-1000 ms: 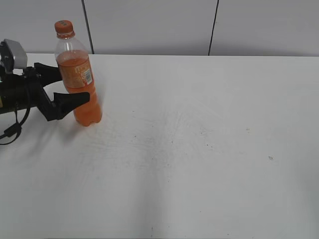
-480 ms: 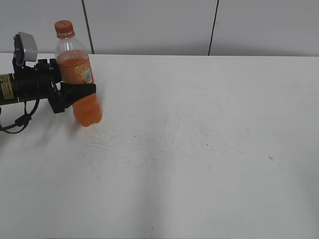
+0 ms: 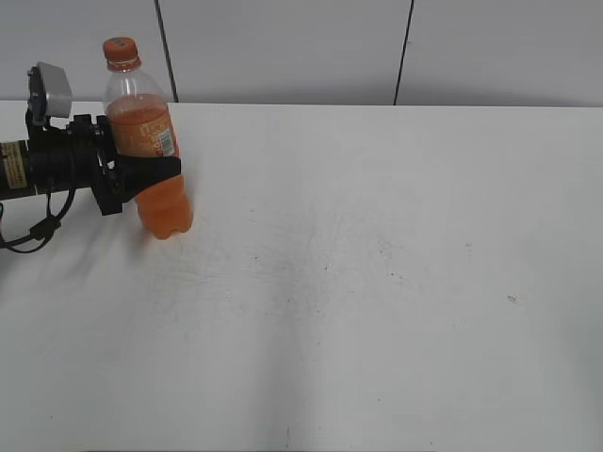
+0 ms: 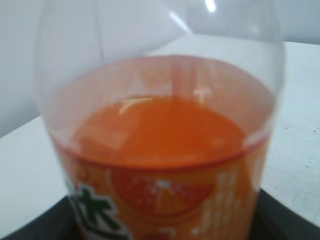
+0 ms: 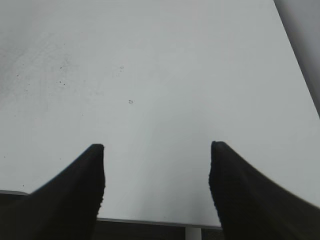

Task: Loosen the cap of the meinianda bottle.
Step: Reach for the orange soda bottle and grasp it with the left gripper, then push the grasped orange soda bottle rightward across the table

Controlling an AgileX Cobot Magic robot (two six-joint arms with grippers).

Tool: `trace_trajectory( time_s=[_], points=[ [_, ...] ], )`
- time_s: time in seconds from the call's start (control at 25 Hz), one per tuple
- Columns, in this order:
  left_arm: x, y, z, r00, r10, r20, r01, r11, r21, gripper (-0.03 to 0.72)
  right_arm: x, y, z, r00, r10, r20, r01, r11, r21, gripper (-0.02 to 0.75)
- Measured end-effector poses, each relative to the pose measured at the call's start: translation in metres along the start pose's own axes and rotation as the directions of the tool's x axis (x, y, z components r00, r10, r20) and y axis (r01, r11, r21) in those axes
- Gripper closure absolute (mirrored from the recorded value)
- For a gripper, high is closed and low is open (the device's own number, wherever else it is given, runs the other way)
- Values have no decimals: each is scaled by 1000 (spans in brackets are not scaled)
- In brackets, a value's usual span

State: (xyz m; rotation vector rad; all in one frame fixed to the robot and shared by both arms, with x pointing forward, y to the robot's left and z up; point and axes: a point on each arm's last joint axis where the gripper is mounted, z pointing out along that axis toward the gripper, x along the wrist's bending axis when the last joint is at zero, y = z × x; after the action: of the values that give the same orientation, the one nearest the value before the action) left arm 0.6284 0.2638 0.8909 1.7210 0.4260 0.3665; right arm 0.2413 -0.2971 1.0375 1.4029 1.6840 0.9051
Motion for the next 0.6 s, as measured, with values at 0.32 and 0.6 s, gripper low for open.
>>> trace_trajectory(
  time_s=[0.32, 0.6],
  points=[
    [-8, 7, 0, 1000, -2, 8, 1, 999, 37, 267, 0, 0, 0, 1000, 0, 0, 0, 1000, 0, 244],
    [-33, 19, 1, 998, 18, 63, -23, 997, 73, 267, 0, 0, 0, 1000, 0, 0, 0, 1000, -1, 244]
  ],
)
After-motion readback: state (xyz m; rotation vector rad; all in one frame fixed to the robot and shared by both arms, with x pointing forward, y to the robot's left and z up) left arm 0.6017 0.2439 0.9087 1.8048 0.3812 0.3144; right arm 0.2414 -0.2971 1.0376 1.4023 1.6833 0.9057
